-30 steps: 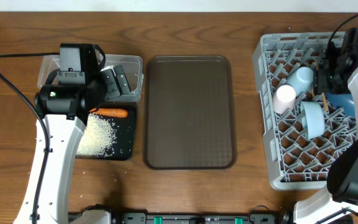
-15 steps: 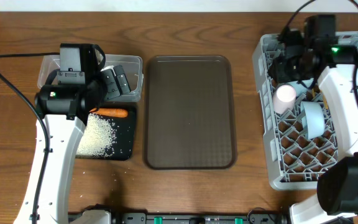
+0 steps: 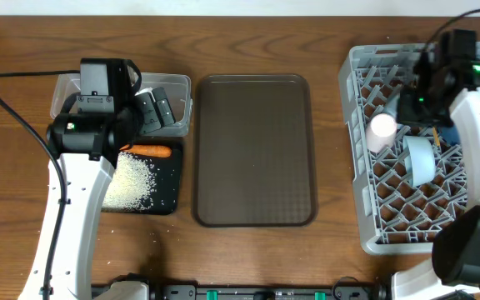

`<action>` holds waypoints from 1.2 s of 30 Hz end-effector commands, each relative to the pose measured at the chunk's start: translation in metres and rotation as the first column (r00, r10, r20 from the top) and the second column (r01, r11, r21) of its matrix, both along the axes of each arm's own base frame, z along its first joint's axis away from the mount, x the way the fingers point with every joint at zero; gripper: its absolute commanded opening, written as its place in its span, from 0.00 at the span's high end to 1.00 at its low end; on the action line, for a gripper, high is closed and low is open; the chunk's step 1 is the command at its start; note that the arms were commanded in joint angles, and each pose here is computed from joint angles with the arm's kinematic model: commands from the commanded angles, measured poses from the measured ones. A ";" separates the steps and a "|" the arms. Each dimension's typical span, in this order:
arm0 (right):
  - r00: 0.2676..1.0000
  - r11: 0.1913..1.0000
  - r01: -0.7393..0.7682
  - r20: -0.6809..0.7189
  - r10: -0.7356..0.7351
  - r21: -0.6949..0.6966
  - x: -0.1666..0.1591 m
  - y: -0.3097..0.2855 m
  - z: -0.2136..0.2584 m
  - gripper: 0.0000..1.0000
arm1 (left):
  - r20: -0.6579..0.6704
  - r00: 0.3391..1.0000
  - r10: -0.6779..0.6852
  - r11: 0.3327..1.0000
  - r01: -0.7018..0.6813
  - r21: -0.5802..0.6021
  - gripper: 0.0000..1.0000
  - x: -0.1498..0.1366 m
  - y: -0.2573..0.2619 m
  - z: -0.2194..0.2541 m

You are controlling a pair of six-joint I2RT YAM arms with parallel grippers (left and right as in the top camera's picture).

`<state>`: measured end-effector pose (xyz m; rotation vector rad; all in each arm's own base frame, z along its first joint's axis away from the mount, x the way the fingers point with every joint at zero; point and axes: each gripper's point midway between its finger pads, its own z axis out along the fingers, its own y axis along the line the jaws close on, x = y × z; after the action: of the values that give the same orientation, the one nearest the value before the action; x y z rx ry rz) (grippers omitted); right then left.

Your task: Sort waste into correct bins and load items into the dishwasher rack

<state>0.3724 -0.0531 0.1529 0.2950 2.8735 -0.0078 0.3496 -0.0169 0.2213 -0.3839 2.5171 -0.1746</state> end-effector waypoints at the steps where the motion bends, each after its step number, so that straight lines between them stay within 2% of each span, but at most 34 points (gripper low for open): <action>1: 0.998 0.998 0.057 -0.024 -0.058 -0.011 -0.010 -0.017 -0.008 0.99 | 0.005 1.000 -0.002 1.000 0.002 0.007 0.02 0.001 0.002 0.003; 15: 0.968 0.972 0.230 -0.097 -0.233 -0.038 -0.037 -0.080 -0.064 0.99 | 0.005 1.000 -0.003 1.000 0.003 0.006 0.02 0.001 0.002 0.003; 20: 0.957 0.961 0.273 -0.095 -0.276 -0.038 -0.044 -0.094 -0.070 0.99 | 0.005 1.000 -0.002 1.000 0.002 0.007 0.02 0.001 0.002 0.003; 24: 0.956 0.957 0.289 -0.049 -0.291 -0.036 -0.035 -0.103 -0.062 0.99 | 0.005 1.000 -0.002 1.000 0.002 0.007 0.02 0.001 0.002 0.003; 28: 0.969 0.964 0.240 0.033 -0.245 0.111 -0.009 -0.082 -0.038 0.99 | 0.005 1.000 -0.003 1.000 0.003 0.006 0.02 0.001 0.002 0.003; 33: 0.974 0.938 0.086 0.171 -0.151 0.336 0.029 -0.034 0.006 0.98 | 0.005 1.000 -0.003 1.000 0.003 0.006 0.02 0.001 0.002 0.003; 36: 0.967 0.920 -0.018 0.241 -0.083 0.391 0.045 -0.004 0.025 0.98 | 0.005 1.000 -0.003 1.000 0.003 0.006 0.02 0.001 0.002 0.003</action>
<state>0.3996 -0.1025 0.1539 0.5153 2.6648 0.3309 0.3497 -0.0169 0.2213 -0.3838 2.5168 -0.1746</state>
